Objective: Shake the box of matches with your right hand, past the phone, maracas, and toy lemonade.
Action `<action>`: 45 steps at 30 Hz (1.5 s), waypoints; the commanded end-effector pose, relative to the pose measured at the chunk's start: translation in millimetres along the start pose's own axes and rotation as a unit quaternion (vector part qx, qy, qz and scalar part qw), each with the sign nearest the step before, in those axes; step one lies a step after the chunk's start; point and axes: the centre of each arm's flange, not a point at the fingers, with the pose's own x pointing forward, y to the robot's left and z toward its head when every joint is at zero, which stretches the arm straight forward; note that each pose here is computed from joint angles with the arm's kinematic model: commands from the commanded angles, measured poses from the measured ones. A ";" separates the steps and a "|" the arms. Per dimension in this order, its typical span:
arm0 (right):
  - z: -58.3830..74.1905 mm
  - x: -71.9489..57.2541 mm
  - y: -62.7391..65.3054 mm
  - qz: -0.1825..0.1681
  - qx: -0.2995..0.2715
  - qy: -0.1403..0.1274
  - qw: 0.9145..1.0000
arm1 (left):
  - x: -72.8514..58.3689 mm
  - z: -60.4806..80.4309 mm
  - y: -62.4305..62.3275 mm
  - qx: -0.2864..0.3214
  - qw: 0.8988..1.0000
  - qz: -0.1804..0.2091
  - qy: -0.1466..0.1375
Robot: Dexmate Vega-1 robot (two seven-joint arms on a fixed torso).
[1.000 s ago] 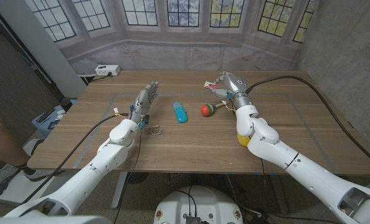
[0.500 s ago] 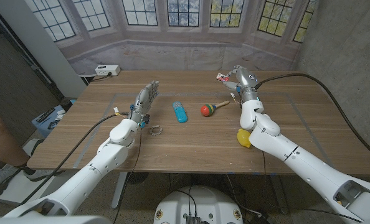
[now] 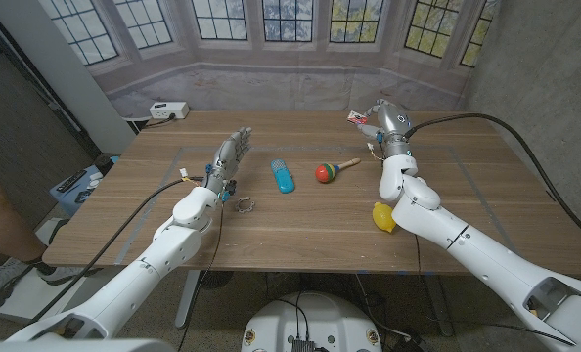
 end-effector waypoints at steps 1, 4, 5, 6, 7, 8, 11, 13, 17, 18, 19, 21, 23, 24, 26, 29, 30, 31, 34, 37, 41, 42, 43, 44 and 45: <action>10.2 -10.5 0.1 0.000 -0.011 -0.021 1.000 | -0.7 -0.5 -2.3 0.000 1.000 -0.005 0.002; 16.0 -15.8 0.1 0.003 -0.013 -0.034 0.999 | -0.8 -0.6 -2.4 0.000 1.000 -0.006 0.002; 18.0 -17.6 0.0 0.005 -0.013 -0.038 0.999 | -0.8 -0.7 -2.4 0.000 1.000 -0.006 0.001; 20.3 -19.8 -0.3 0.007 -0.013 -0.043 0.999 | -0.9 -0.9 -2.4 0.000 1.000 -0.006 0.001; 22.6 -21.8 -0.5 0.007 -0.014 -0.047 0.999 | -1.0 -1.1 -2.4 0.000 1.000 -0.006 0.001; 26.9 -25.4 -1.1 0.009 -0.014 -0.056 0.998 | -1.4 -1.7 -2.5 -0.001 1.000 -0.006 0.002; 32.9 -30.6 -1.7 0.014 -0.014 -0.070 0.997 | -2.1 -2.7 -3.0 -0.002 1.000 -0.007 0.003; 35.0 -32.5 -1.8 0.015 -0.015 -0.074 0.997 | -2.3 -3.1 -3.2 -0.002 1.000 -0.007 0.003; 43.9 -41.3 -1.4 0.026 -0.015 -0.094 0.995 | -3.6 -3.9 -4.4 -0.003 1.000 -0.008 0.004; 45.5 -43.1 -1.2 0.029 -0.014 -0.101 0.994 | -3.9 -3.9 -4.6 -0.003 1.000 -0.008 0.004; 47.2 -45.3 -0.7 0.030 -0.014 -0.105 0.994 | -4.1 -3.8 -4.8 -0.003 1.000 -0.008 0.004; 50.7 -49.6 0.6 0.032 -0.019 -0.113 0.993 | -4.8 -3.4 -4.8 -0.003 1.000 -0.007 0.004; 53.6 -53.7 2.2 0.038 -0.017 -0.121 0.992 | -5.4 -3.2 -4.7 -0.002 1.000 -0.007 0.004; 55.3 -55.9 3.2 0.040 -0.017 -0.123 0.991 | -6.1 -3.2 -4.5 -0.002 1.000 -0.007 0.005; 58.8 -60.5 5.9 0.045 -0.019 -0.134 0.990 | -7.4 -3.2 -4.3 -0.001 1.000 -0.007 0.006; 63.9 -67.8 9.9 0.050 -0.021 -0.145 0.988 | -8.9 -3.5 -4.6 -0.001 1.000 -0.006 0.006; 65.4 -70.0 10.9 0.052 -0.020 -0.148 0.987 | -9.2 -3.5 -4.8 -0.002 1.000 -0.006 0.006; 66.9 -72.2 11.7 0.054 -0.020 -0.151 0.987 | -9.3 -3.5 -5.0 -0.002 1.000 -0.007 0.006; 71.0 -79.0 13.8 0.062 -0.020 -0.165 0.984 | -9.8 -3.0 -5.7 -0.001 1.000 -0.008 0.004; 74.9 -85.6 15.8 0.070 -0.021 -0.178 0.981 | -10.5 -2.8 -6.6 -0.001 1.000 -0.009 0.004; 79.8 -93.8 17.8 0.079 -0.018 -0.189 0.979 | -12.7 -3.3 -6.9 -0.001 1.000 -0.009 0.004; 81.0 -96.1 18.3 0.082 -0.018 -0.193 0.978 | -13.3 -3.5 -6.6 -0.001 1.000 -0.009 0.005; 82.1 -97.8 18.7 0.085 -0.018 -0.198 0.976 | -13.8 -3.6 -6.3 -0.001 1.000 -0.009 0.005; 83.3 -100.1 19.4 0.089 -0.017 -0.200 0.976 | -14.3 -3.7 -6.0 -0.002 1.000 -0.008 0.005; 84.6 -102.5 20.1 0.091 -0.018 -0.204 0.974 | -14.7 -3.7 -5.6 -0.002 1.000 -0.008 0.004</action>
